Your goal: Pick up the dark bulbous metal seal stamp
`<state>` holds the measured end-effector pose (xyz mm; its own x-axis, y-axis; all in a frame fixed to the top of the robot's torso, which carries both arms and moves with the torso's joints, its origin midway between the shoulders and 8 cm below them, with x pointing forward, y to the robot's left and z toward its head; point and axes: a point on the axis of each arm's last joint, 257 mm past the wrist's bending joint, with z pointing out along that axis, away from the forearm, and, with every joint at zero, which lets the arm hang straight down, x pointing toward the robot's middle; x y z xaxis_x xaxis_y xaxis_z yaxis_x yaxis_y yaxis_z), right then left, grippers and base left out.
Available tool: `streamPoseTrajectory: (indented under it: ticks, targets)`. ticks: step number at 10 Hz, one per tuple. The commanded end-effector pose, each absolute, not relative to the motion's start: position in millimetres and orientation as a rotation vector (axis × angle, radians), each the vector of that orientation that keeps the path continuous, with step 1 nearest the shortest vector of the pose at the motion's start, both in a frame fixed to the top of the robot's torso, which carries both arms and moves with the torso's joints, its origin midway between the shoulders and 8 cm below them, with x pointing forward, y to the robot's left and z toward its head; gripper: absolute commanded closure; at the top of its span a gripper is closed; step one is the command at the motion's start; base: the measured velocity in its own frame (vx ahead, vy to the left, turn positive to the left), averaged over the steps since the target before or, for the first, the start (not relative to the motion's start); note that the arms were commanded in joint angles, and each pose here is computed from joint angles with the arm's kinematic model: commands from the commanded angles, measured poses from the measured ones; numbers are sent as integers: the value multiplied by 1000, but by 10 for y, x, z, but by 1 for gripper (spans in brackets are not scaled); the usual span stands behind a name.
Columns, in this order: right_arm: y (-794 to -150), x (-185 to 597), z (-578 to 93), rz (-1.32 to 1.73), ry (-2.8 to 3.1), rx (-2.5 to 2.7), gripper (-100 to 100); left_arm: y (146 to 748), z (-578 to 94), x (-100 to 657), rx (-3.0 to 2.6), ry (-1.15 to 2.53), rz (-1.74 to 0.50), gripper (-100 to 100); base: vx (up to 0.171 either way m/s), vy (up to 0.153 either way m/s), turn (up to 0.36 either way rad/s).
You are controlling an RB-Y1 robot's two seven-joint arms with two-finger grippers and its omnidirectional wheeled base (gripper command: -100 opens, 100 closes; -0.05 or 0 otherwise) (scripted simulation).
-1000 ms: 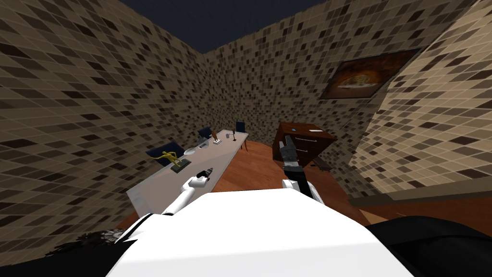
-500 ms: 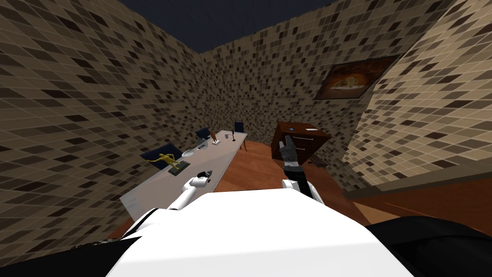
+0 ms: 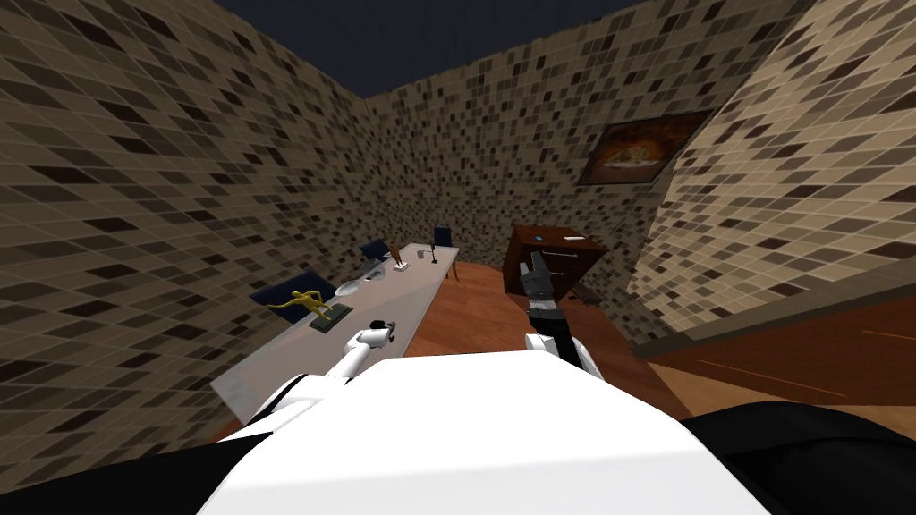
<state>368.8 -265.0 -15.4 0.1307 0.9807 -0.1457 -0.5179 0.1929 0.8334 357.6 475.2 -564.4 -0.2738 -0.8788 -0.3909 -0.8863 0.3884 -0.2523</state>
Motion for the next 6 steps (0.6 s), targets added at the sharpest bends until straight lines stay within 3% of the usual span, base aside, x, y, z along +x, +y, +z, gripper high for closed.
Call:
streamPoseTrajectory:
  ticks: [1,5,6]
  targets:
    - [-2650,3688,-154,1234,816,714,0,4697,-5761,3416,-1570,2205,40,-100,-2,98,-112]
    - [-2650,3688,-154,1234,816,714,0,4615,-5866,3287,-1629,2223,53,-100,5,76,-55]
    - [-2650,3688,-154,1234,816,714,0,4610,-5871,3275,-1635,2224,55,0,1,7,2]
